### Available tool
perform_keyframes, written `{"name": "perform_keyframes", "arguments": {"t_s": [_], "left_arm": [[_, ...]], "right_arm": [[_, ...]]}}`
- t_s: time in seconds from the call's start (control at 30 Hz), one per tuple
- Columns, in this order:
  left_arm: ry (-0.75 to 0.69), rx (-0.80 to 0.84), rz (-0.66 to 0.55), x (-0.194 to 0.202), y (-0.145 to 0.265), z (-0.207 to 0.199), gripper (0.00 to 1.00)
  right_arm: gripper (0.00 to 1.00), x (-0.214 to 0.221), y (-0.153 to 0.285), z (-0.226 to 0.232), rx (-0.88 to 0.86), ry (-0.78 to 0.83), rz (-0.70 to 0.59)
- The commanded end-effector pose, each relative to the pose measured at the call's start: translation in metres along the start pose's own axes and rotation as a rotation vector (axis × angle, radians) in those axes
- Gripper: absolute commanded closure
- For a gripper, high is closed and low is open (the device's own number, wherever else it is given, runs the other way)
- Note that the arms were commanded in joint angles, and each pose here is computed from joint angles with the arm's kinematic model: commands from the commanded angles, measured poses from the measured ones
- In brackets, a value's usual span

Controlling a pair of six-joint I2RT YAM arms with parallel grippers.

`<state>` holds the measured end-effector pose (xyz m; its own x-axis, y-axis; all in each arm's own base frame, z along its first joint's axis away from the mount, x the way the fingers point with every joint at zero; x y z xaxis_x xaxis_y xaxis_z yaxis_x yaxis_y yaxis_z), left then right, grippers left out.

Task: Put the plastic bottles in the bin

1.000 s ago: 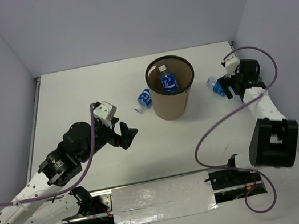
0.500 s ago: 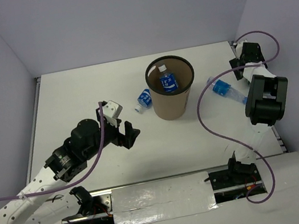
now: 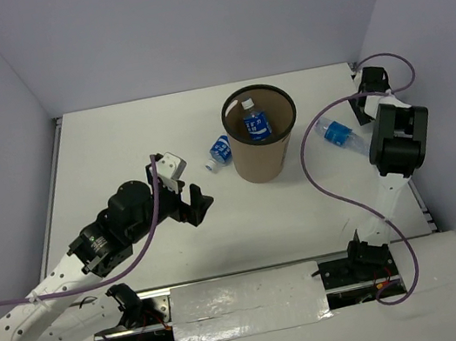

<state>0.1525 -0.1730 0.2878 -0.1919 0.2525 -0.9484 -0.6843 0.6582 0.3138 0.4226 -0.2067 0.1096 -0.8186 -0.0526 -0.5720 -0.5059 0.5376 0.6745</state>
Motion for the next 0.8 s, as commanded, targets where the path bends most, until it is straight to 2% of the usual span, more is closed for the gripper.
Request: {"name": "perform_keyframes", "arguments": {"t_s": [0.0,0.13,0.17,0.23,0.27,0.37,0.47,0.6,0.7,0.77], "left_arm": [[-0.007,0.0,-0.048,-0.008,0.001,0.001,0.01],[-0.007,0.004,-0.056,-0.008,0.002,0.001,0.01],[-0.007,0.005,-0.059,-0.009,0.003,0.001,0.01],[-0.007,0.005,-0.059,-0.009,0.003,0.001,0.01],[-0.007,0.005,-0.059,-0.009,0.003,0.001,0.01],[-0.005,0.01,-0.062,-0.01,0.004,0.001,0.01],[-0.005,0.013,-0.068,-0.01,0.005,0.0,0.01],[-0.004,0.016,-0.071,-0.011,0.006,0.0,0.01],[-0.001,0.016,-0.073,-0.011,0.006,0.001,0.01],[0.003,0.021,-0.079,-0.013,0.006,0.001,0.01]], "right_arm": [[0.16,-0.001,-0.005,0.006,0.041,0.018,0.002],[0.28,0.003,-0.012,0.01,0.044,0.024,0.014],[0.36,0.005,-0.012,0.011,0.044,0.025,0.014],[0.45,0.007,-0.011,0.01,0.045,0.033,0.015],[0.56,0.008,-0.009,0.009,0.047,0.034,0.012],[0.75,0.01,-0.001,0.008,0.039,0.031,-0.001],[0.88,0.008,0.022,0.004,0.001,0.009,-0.052],[0.92,0.0,0.083,-0.007,-0.118,-0.044,-0.16],[0.92,-0.005,0.134,-0.006,-0.299,-0.078,-0.239],[0.93,-0.001,0.163,0.011,-0.48,-0.075,-0.259]]}}
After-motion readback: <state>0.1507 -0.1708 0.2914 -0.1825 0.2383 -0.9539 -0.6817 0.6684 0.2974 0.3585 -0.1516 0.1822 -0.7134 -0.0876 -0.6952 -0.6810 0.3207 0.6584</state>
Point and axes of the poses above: each gripper's point midway between its finger pads, its own y axis back along the fingers, its own z axis along the line the jaws close on, x = y × z, the point moved 8 cm from there along y, back along the fingers, and after that the axes turned 12 degrees about -y, right-handed, at the moved point
